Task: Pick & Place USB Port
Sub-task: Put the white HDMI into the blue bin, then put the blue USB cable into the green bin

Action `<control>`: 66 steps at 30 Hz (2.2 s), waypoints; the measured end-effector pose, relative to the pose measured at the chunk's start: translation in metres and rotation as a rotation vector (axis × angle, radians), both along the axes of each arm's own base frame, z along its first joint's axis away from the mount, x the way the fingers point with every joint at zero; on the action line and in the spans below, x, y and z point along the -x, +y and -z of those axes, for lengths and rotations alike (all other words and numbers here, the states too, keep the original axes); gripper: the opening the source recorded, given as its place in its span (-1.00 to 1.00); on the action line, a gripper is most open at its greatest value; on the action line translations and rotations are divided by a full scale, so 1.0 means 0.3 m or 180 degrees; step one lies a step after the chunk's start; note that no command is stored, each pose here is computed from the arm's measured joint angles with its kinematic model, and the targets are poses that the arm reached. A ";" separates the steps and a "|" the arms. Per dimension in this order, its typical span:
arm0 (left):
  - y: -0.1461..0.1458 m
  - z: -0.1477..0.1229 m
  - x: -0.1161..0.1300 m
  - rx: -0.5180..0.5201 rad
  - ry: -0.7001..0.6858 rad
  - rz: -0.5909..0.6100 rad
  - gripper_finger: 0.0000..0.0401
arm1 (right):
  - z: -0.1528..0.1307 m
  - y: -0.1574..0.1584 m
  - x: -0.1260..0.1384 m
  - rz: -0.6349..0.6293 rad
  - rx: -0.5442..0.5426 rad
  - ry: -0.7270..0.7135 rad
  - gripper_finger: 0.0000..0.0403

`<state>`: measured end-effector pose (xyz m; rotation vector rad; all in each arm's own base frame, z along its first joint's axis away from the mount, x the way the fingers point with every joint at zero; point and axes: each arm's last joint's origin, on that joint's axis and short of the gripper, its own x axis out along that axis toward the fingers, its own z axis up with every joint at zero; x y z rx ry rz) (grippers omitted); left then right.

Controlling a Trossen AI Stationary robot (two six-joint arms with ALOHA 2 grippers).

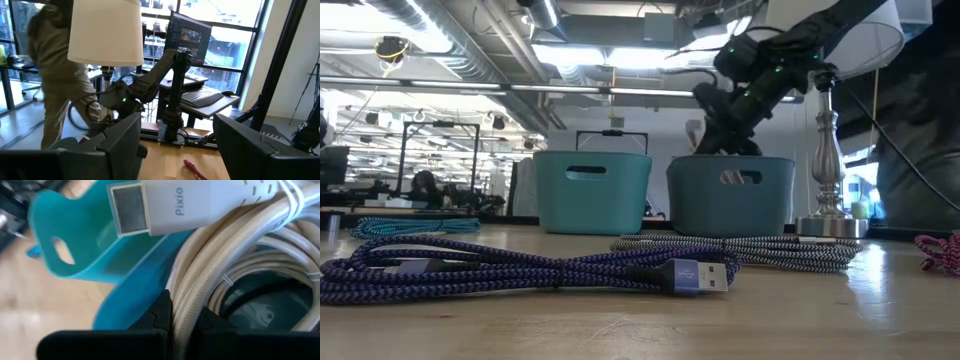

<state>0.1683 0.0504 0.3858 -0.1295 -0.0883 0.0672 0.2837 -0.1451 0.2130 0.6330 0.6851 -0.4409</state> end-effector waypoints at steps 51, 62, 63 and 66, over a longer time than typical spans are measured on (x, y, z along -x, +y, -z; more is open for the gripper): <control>-0.025 0.172 0.038 0.0744 0.1670 0.0369 0.21 | -0.424 0.387 0.121 -0.0642 0.0765 -0.1296 -0.22; -0.074 0.289 0.137 0.1405 0.3191 0.0297 0.21 | -0.464 0.584 0.166 -0.0571 0.0645 -0.1525 -0.22; -0.079 0.297 0.148 0.1426 0.3336 0.0224 0.21 | -0.464 0.596 0.168 -0.0554 0.0658 -0.1535 -0.22; -0.087 0.314 0.170 0.1518 0.3645 -0.0166 0.21 | -0.472 0.626 0.173 -0.0468 0.0687 -0.1613 -0.22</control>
